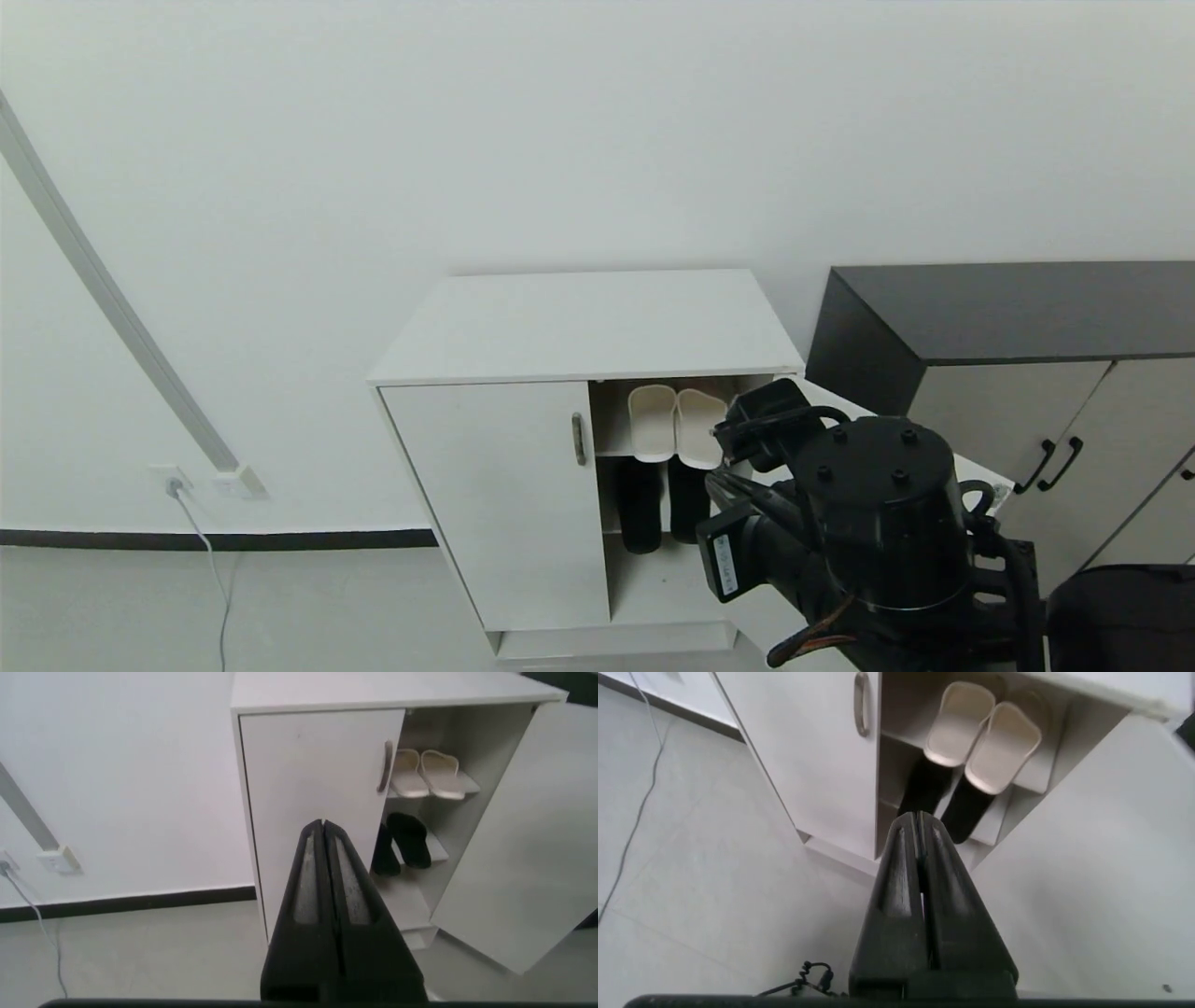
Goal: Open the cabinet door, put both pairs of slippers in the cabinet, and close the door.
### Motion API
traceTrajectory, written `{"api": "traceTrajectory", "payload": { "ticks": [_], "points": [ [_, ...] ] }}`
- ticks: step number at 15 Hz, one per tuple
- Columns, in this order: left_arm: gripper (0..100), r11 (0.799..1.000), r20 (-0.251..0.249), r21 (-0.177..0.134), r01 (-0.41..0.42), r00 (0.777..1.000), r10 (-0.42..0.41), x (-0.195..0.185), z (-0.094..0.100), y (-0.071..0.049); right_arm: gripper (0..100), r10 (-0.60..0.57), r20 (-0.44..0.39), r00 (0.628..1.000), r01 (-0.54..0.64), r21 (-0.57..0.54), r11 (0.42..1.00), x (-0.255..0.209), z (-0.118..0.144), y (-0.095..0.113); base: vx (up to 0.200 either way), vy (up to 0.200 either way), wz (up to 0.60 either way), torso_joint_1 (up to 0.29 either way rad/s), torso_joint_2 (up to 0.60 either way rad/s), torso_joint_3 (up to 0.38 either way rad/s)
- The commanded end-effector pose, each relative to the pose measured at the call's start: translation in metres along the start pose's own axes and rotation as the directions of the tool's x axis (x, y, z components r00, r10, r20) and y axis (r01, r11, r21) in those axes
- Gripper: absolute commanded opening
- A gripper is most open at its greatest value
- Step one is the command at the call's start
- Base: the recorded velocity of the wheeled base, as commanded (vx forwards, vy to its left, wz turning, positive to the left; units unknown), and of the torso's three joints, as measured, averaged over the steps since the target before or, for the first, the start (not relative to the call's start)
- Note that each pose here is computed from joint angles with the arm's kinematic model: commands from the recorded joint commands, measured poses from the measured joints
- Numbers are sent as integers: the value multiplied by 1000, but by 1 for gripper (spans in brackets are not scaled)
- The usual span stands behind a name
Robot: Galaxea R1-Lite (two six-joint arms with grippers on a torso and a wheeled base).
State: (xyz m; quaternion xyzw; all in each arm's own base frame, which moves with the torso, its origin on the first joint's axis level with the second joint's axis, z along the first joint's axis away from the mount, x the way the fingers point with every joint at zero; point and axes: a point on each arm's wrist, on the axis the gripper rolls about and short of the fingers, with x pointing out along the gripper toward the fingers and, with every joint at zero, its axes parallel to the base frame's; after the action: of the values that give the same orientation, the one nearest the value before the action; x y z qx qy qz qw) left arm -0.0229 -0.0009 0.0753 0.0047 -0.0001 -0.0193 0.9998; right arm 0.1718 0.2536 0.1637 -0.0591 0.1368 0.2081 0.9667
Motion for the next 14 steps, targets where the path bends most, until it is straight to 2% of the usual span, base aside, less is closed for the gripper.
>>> {"api": "traceTrajectory", "payload": {
  "ticks": [1,8,14],
  "points": [
    [0,1000,-2,0,0,1000,0,0,0,0,0,-1,-1,1000,1,0,1000,0,0,0,0,0,0,242,-520,-281],
    [0,1000,-2,0,0,1000,0,0,0,0,0,-1,7,1000,1,0,1000,-1,1,-1,0,0,0,184,-397,-219],
    [0,1000,-2,0,0,1000,0,0,0,0,0,-34,2,999,34,10,999,3,0,-12,0,0,0,168,-355,-190]
  ]
}}
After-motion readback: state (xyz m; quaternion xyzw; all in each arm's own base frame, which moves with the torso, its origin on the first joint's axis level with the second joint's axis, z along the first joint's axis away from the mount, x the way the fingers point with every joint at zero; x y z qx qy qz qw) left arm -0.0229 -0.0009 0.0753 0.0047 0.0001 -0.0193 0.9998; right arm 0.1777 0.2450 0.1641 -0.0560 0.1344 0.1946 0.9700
